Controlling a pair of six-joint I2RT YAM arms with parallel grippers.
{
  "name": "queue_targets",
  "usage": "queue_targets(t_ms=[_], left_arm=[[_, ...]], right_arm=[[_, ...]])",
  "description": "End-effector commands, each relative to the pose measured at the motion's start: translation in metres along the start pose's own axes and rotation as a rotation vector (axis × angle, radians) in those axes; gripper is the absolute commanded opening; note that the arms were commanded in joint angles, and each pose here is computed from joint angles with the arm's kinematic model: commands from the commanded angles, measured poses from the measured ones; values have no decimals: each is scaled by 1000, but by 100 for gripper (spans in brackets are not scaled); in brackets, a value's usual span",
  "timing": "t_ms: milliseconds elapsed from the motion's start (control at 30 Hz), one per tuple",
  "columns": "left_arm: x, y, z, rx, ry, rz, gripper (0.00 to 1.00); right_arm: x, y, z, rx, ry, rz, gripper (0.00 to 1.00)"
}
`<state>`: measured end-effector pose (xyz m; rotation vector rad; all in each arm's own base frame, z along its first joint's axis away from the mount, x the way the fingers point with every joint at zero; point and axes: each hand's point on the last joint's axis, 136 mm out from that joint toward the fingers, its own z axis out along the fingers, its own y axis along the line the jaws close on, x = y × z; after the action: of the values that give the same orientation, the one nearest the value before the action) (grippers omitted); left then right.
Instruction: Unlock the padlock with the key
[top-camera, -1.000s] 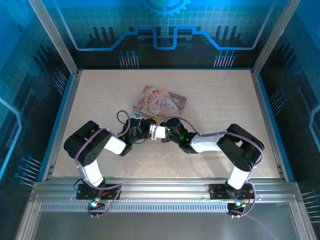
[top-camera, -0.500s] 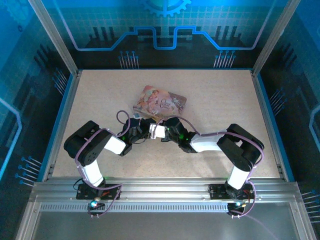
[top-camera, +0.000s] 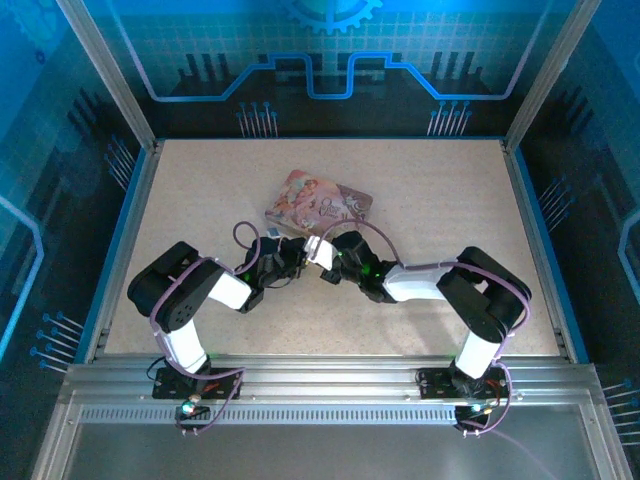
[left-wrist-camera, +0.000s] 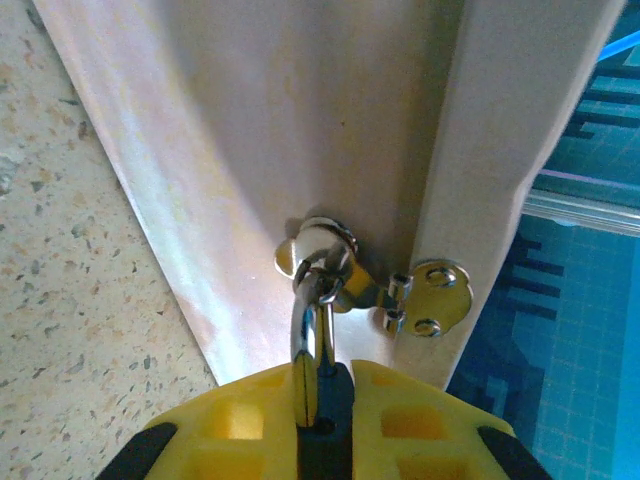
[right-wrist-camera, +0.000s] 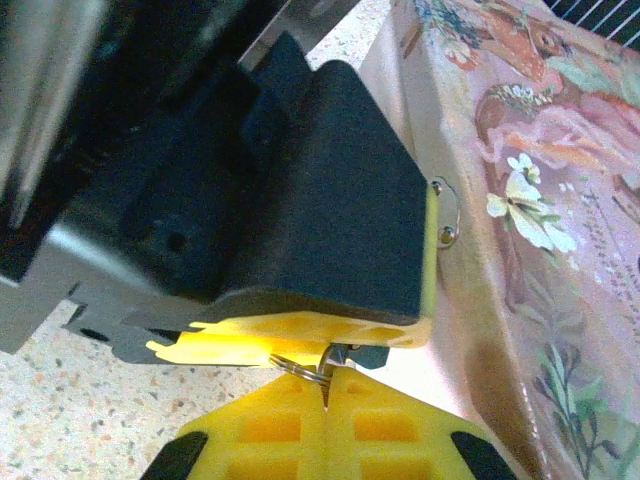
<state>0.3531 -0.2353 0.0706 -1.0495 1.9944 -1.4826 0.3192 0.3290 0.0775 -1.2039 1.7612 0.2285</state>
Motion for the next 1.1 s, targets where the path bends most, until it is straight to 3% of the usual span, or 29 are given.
queue_targets(t_ms=[0,233,400,633,700,900,1067], left_arm=[[5,-25,-5,88,14,32,7],[5,-26,-5,88,10,42,15],[0,-18,-11,63,-21,48,38],[-7,-15,-25,8,-53,97,54],[-10,-10,-33,-14,-65,100,67],[-19,2,-62,-92,-92,134,69],[-35,-12,-89,-199,-127,280,73]], right_arm=[[-24,-4,-6,-45,-90,150,0],[-8,-1,-1,-47,-31,139,0],[6,2,2,-50,0,137,0],[18,5,5,-63,19,156,0],[19,5,5,-68,20,165,0],[19,8,3,-90,14,200,0],[14,10,2,-132,4,292,0]])
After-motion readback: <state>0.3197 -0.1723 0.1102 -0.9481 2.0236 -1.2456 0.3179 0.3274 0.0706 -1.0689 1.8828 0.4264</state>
